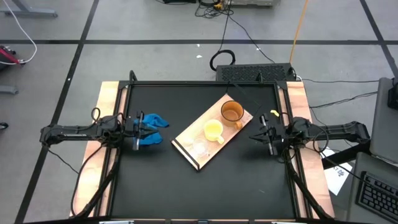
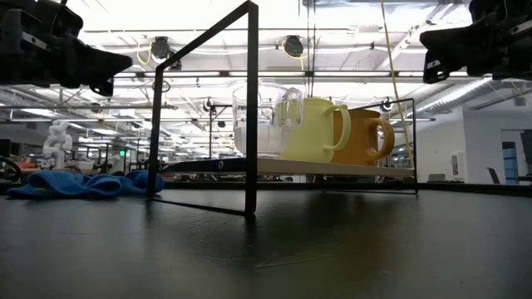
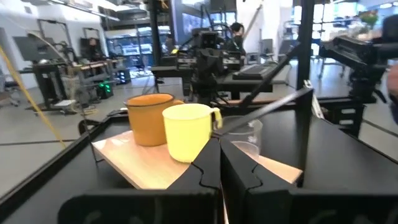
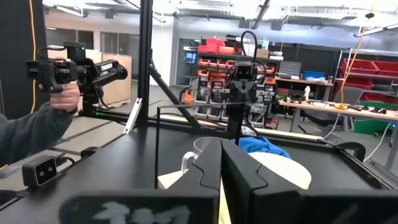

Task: Stack small to large cups/mugs on shelf
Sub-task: Return to Home Position

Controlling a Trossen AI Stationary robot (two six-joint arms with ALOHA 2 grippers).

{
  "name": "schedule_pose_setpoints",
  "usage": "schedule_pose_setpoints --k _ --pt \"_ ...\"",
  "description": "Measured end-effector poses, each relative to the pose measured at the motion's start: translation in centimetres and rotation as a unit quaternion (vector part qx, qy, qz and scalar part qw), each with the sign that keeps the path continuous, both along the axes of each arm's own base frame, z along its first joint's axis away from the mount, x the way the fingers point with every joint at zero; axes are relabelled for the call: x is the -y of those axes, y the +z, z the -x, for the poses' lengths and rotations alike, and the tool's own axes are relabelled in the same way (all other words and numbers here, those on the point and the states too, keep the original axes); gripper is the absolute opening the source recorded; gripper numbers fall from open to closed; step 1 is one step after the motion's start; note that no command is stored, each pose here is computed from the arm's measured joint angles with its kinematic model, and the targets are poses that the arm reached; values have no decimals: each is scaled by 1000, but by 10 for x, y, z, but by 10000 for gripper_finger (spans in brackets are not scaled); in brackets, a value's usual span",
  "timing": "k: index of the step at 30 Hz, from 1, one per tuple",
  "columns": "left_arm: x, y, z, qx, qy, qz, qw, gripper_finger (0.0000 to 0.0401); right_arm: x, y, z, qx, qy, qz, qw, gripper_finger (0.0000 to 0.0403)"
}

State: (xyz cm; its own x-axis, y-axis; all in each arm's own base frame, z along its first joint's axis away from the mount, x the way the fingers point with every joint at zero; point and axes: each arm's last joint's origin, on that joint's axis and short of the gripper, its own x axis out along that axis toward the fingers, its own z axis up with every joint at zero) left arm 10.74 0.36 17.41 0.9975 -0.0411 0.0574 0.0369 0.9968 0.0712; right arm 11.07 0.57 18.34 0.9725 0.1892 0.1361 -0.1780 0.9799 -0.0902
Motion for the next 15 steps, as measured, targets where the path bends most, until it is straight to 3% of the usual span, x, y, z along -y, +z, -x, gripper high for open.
schedule_pose_setpoints --k 15 --pt "9 -5 0 -27 -50 -10 998 0 -1 -1 0 -10 28 -9 1000 0"
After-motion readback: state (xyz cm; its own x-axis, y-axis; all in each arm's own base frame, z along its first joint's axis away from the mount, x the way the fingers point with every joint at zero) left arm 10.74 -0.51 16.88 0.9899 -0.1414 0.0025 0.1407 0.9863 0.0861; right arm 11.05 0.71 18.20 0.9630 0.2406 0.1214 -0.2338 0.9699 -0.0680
